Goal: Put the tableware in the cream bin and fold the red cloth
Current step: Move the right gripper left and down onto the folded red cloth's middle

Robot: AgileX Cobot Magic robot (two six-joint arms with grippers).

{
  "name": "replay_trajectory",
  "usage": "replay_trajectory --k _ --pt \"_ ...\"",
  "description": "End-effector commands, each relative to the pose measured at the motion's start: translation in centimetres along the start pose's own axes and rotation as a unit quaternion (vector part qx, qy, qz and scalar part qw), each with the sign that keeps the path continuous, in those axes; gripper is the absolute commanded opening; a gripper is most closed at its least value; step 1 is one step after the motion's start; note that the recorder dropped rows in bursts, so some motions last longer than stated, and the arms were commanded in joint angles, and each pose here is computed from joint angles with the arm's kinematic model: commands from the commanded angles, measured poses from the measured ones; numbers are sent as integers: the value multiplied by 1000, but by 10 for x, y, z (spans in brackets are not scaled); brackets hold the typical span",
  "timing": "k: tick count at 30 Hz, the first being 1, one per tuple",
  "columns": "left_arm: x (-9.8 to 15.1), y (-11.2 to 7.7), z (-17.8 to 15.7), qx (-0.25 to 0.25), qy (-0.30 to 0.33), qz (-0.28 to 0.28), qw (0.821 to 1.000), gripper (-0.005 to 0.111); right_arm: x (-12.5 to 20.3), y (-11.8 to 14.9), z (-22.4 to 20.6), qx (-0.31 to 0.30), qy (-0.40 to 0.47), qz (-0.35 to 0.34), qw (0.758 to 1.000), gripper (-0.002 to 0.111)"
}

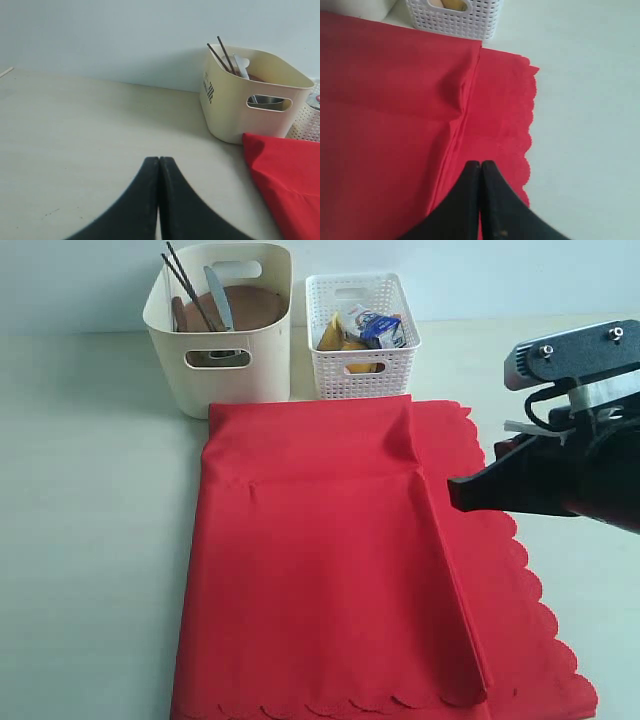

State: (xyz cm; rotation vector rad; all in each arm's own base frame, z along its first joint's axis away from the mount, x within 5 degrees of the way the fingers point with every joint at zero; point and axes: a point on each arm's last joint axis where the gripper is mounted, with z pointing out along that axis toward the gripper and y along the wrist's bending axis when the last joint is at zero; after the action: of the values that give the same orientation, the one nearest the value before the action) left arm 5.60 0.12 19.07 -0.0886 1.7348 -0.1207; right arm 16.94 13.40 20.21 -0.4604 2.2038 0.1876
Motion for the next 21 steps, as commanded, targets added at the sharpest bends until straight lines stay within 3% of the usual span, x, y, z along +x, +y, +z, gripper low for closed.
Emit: replay_trajectory --k 1,10,17,19,21 --pt "0 0 0 -1 -4 1 1000 2 -5 11 9 -36 10 -26 999 0" --pt "0 0 0 -1 -4 2 1000 2 12 32 55 -66 99 -59 991 0" --pt "0 0 0 -1 -4 2 1000 2 12 20 59 4 95 -60 994 0" --pt "0 0 0 -1 -4 2 1000 2 12 29 59 -36 101 -28 994 0" --pt "0 0 0 -1 -4 2 1000 2 5 48 63 -125 104 -45 986 0"
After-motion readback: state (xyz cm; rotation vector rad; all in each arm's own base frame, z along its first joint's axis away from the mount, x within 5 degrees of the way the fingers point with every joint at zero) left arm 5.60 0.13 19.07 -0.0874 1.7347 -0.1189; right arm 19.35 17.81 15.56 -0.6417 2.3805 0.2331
